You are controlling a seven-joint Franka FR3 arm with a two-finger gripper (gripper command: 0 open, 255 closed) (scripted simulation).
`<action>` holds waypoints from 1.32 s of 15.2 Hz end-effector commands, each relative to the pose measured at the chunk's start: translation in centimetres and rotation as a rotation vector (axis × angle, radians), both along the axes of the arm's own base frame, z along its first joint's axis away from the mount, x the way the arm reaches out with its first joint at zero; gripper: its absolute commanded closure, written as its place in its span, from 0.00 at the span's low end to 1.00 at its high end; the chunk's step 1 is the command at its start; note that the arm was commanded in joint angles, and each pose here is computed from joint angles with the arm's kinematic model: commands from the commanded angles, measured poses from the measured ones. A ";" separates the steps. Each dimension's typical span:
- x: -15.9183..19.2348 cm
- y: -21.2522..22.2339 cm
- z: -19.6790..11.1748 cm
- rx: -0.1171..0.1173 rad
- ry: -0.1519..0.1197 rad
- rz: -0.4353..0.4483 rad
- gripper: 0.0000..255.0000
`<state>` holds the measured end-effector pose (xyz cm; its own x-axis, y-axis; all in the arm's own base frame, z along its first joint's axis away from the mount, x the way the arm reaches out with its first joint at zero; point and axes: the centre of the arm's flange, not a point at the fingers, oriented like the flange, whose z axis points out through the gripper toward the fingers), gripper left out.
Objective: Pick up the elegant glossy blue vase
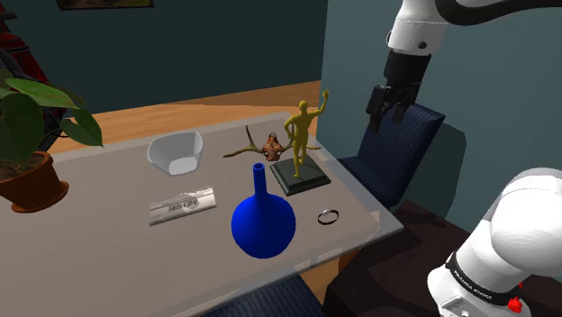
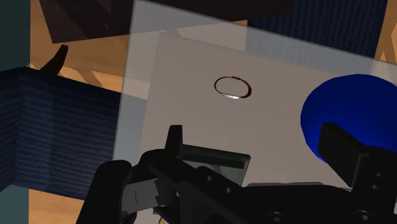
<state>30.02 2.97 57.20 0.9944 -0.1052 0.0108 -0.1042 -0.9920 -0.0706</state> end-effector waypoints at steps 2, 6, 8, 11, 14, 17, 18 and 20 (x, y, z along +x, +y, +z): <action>0.7 1.2 -0.1 -0.002 0.006 -0.001 0.00; 3.6 5.9 -0.6 -0.012 0.030 -0.003 0.00; 5.1 8.3 -0.9 -0.017 0.041 -0.004 0.00; 7.3 11.9 -1.4 -0.024 0.059 -0.006 0.00; 9.5 15.4 -2.0 -0.032 0.077 -0.007 0.00; 11.6 18.9 -2.6 -0.039 0.094 -0.009 0.00; 12.3 20.1 -2.8 -0.042 0.100 -0.010 0.00; 13.8 22.4 -3.3 -0.046 0.112 -0.011 0.00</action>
<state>43.20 24.10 54.14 0.9892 -0.1162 -0.0895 -0.1180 -0.9929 -0.0143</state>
